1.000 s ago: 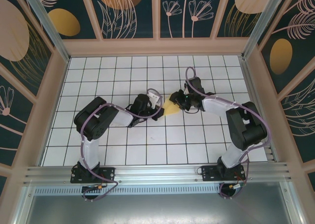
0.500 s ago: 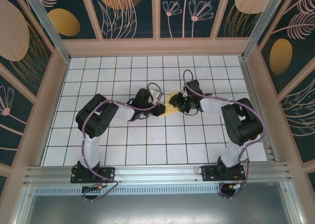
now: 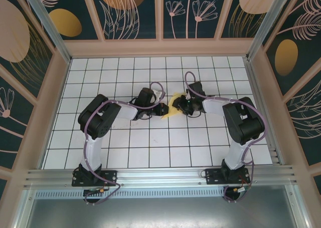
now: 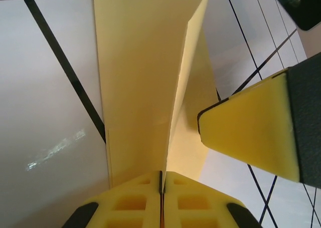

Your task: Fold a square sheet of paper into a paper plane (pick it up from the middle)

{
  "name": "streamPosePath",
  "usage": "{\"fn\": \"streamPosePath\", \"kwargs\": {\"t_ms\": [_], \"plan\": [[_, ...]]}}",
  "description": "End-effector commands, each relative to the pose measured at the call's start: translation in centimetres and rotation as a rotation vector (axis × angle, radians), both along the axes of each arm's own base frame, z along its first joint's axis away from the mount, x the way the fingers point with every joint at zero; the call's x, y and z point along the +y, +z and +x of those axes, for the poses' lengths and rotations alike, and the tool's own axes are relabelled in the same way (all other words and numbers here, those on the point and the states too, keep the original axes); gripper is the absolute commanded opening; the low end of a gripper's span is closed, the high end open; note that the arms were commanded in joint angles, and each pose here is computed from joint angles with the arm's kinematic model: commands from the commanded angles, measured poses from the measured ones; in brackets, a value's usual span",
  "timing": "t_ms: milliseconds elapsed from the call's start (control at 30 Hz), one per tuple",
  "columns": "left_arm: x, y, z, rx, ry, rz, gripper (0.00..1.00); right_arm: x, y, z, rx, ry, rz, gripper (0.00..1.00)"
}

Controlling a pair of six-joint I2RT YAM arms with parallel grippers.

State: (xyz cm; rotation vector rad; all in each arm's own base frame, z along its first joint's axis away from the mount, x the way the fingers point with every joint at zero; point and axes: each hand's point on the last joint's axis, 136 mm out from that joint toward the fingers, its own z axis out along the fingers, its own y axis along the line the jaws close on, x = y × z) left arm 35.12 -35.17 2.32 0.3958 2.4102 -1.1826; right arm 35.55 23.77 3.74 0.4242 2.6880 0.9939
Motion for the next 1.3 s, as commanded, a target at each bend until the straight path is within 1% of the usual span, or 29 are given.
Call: {"fn": "streamPosePath", "kwargs": {"t_ms": [0, 267, 500, 733, 867, 1100, 1267], "plan": [[0.6, -1.9, -0.2, 0.081, 0.017, 0.042, 0.09, 0.5, 1.0, 1.5, -0.07, 0.033, 0.011, 0.38], [0.6, -2.3, -0.1, 0.101, 0.022, 0.054, 0.08, 0.8, -0.4, 1.9, -0.045, 0.047, 0.0, 0.39], [0.6, -2.2, 0.0, 0.106, 0.023, 0.055, 0.09, 0.2, -1.6, 1.6, -0.019, 0.036, -0.033, 0.43], [0.6, -2.3, 0.0, 0.108, 0.023, 0.057, 0.09, 0.2, -2.0, 1.4, -0.013, 0.03, -0.025, 0.48], [0.6, -2.0, 0.1, 0.101, 0.025, 0.053, 0.09, -0.8, -3.5, 1.1, 0.043, -0.004, -0.085, 0.49], [0.6, -1.1, 0.3, 0.088, 0.033, 0.043, 0.17, -2.3, -6.2, 0.3, 0.142, -0.072, -0.168, 0.48], [0.6, 0.1, 0.5, 0.067, 0.045, 0.031, 0.22, -3.0, -7.0, 0.0, 0.179, -0.1, -0.211, 0.47]]}}
